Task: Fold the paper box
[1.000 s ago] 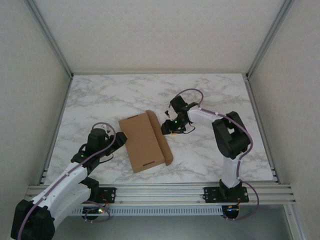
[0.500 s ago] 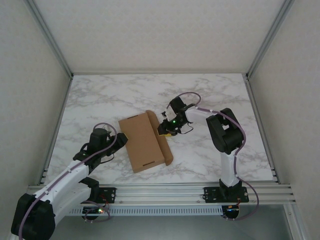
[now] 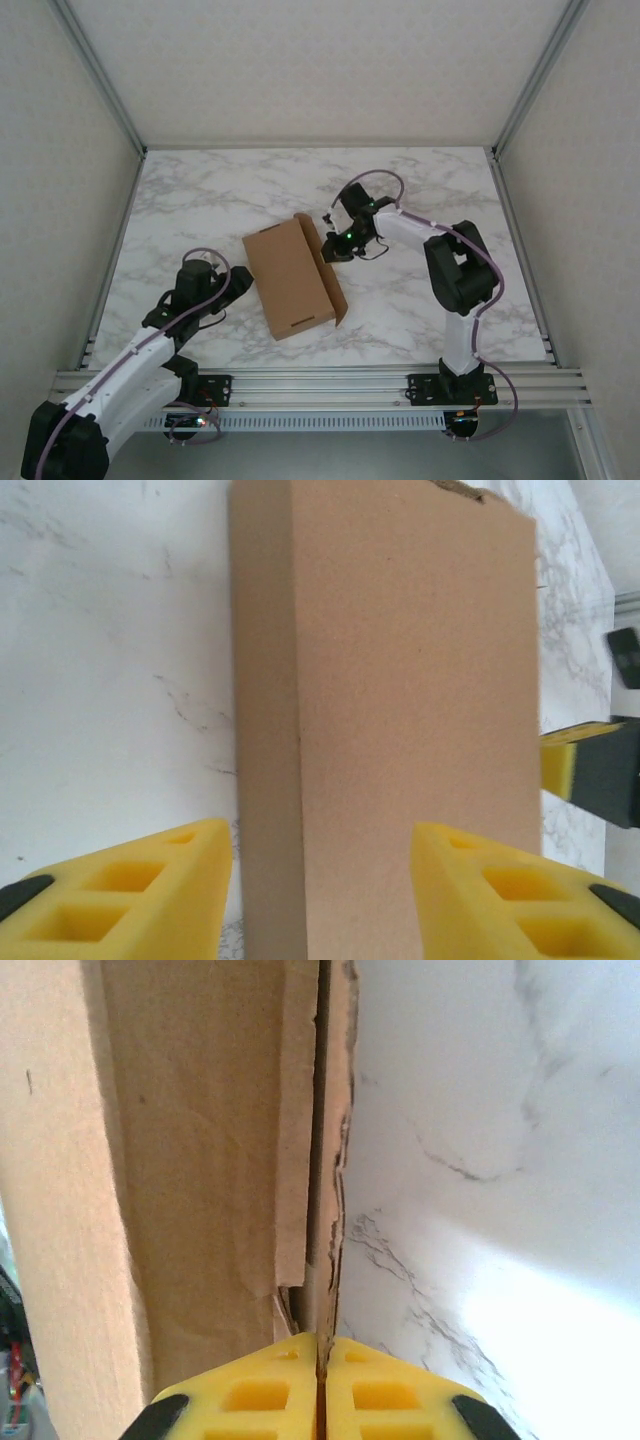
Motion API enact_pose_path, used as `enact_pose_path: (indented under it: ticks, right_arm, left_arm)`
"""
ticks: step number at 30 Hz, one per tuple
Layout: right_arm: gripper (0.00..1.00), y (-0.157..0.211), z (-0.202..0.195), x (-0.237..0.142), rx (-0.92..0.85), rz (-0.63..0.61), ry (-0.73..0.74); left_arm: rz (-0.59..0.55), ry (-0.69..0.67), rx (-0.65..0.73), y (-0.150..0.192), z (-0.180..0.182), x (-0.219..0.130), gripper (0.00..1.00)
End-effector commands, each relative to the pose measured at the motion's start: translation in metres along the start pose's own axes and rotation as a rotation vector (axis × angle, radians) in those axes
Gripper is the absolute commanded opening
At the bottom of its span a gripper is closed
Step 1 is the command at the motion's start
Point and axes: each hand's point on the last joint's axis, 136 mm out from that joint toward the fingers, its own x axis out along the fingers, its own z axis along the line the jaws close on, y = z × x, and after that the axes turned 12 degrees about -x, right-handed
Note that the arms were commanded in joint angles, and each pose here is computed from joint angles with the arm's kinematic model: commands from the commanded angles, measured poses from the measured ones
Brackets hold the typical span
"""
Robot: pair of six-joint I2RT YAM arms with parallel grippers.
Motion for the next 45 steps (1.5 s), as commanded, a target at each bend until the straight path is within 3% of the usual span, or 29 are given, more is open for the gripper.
enact_pose_path:
  ticks: [1,7,11,16,28,31,37,45]
  right_arm:
    - [0.08,-0.013,0.007,-0.048,-0.164,-0.01,0.157]
    - [0.09,-0.025,0.016,-0.086,-0.328,0.011,0.305]
    - [0.1,-0.03,0.028,-0.091,-0.353,0.008,0.298]
    - [0.12,-0.03,0.051,-0.087,-0.362,0.025,0.228]
    - [0.16,-0.029,0.09,-0.076,-0.376,0.028,0.12]
    - [0.18,-0.03,0.089,-0.078,-0.376,0.015,0.117]
    - [0.18,-0.028,0.11,-0.06,-0.313,0.003,-0.079]
    - [0.16,-0.027,0.132,-0.053,-0.301,-0.017,-0.16]
  left_arm:
    - [-0.055,0.0,0.054,-0.014,-0.017,-0.013,0.53]
    - [-0.132,-0.001,0.135,-0.033,-0.037,-0.027,0.59]
    - [-0.062,0.071,0.063,-0.019,-0.041,-0.014,0.56]
    - [0.059,0.138,0.057,0.011,-0.05,0.007,0.46]
    - [0.196,0.186,0.154,0.056,-0.083,0.031,0.46]
    - [0.203,0.163,0.174,0.058,-0.082,0.036,0.46]
    - [0.176,0.145,0.184,0.055,-0.072,0.029,0.45]
    - [0.139,0.111,0.158,0.053,-0.049,0.01,0.45]
